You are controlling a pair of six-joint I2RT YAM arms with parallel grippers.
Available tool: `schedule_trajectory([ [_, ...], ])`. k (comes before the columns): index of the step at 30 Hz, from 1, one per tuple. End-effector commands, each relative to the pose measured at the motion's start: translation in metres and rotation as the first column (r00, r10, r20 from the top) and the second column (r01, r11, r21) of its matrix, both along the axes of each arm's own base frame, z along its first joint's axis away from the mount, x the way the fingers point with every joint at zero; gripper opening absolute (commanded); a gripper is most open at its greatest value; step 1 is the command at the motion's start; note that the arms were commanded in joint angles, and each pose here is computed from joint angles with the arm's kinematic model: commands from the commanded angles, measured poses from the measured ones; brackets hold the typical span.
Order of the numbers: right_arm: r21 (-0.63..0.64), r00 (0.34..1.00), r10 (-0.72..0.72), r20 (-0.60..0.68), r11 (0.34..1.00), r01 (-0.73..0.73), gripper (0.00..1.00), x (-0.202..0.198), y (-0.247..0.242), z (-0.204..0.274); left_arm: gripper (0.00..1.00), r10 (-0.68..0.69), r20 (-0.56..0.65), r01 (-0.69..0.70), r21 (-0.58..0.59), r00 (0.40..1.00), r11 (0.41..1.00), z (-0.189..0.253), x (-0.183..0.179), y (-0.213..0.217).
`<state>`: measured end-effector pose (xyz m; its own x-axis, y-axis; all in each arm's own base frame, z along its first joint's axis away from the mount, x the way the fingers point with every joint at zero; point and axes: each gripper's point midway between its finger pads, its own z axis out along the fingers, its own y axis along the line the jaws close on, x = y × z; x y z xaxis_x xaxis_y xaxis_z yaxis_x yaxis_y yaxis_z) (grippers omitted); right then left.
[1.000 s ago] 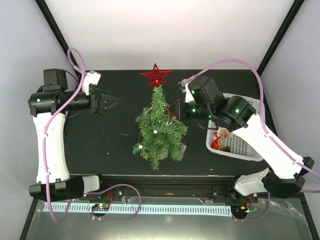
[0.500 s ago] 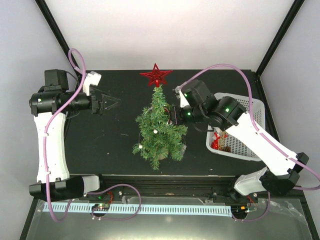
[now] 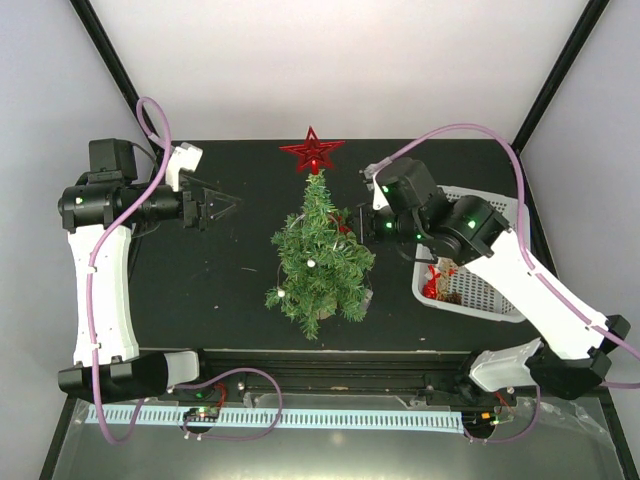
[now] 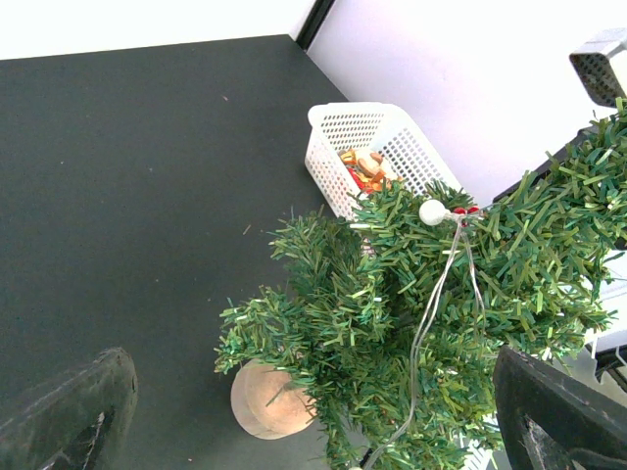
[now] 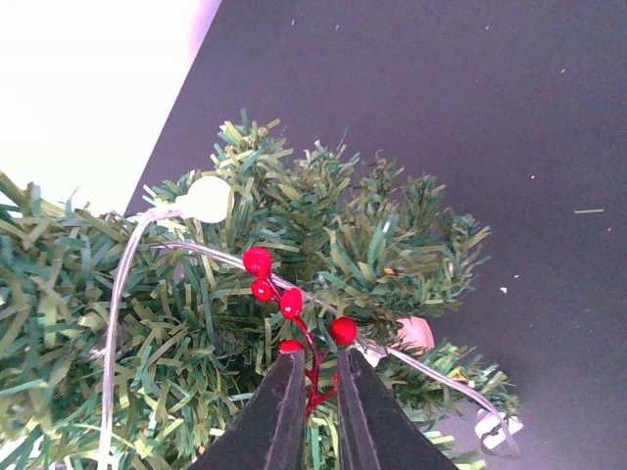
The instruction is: Decorate the small christmas tree
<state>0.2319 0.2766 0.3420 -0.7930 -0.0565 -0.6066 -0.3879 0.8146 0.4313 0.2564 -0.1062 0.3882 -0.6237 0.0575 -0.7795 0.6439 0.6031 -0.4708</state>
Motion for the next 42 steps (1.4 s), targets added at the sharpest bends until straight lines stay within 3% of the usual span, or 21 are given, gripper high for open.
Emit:
schedule_trajectory([
  [1,0.035,0.996,-0.059,0.072,0.998,0.056,0.13,0.005,-0.016,0.025,0.99,-0.009,0.018,0.009,-0.001,1.000,1.000,0.003,0.000,-0.002],
  [9,0.047,0.994,-0.084,0.064,0.996,0.081,0.14,0.008,-0.024,0.021,0.99,-0.011,0.011,0.012,-0.003,1.000,1.000,0.002,0.003,-0.002],
  [12,-0.031,0.976,-0.211,0.048,0.977,0.213,0.16,0.018,-0.053,0.005,0.99,-0.011,0.014,0.011,0.002,1.000,1.000,0.003,0.003,-0.002],
  [16,-0.138,0.902,-0.422,-0.089,0.902,0.408,0.25,0.028,-0.114,-0.045,0.99,0.003,0.021,-0.003,0.023,1.000,1.000,0.002,0.006,0.001],
  [20,-0.209,0.813,-0.572,-0.107,0.812,0.544,0.40,0.033,-0.168,-0.078,0.99,0.016,0.049,-0.020,0.079,0.999,0.997,0.000,0.008,0.006],
  [28,-0.286,0.707,-0.644,-0.292,0.764,0.578,0.40,0.032,-0.207,-0.174,0.99,0.015,0.050,-0.021,0.108,0.999,0.994,-0.013,0.013,0.010],
  [33,-0.268,0.649,-0.685,-0.332,0.728,0.631,0.42,0.060,-0.222,-0.197,0.99,0.023,0.002,-0.023,0.093,1.000,0.995,-0.028,0.027,0.011],
  [42,-0.345,0.520,-0.764,-0.382,0.639,0.687,0.46,0.105,-0.263,-0.233,0.99,0.032,-0.004,-0.031,0.114,0.999,0.993,-0.035,0.036,0.015],
])
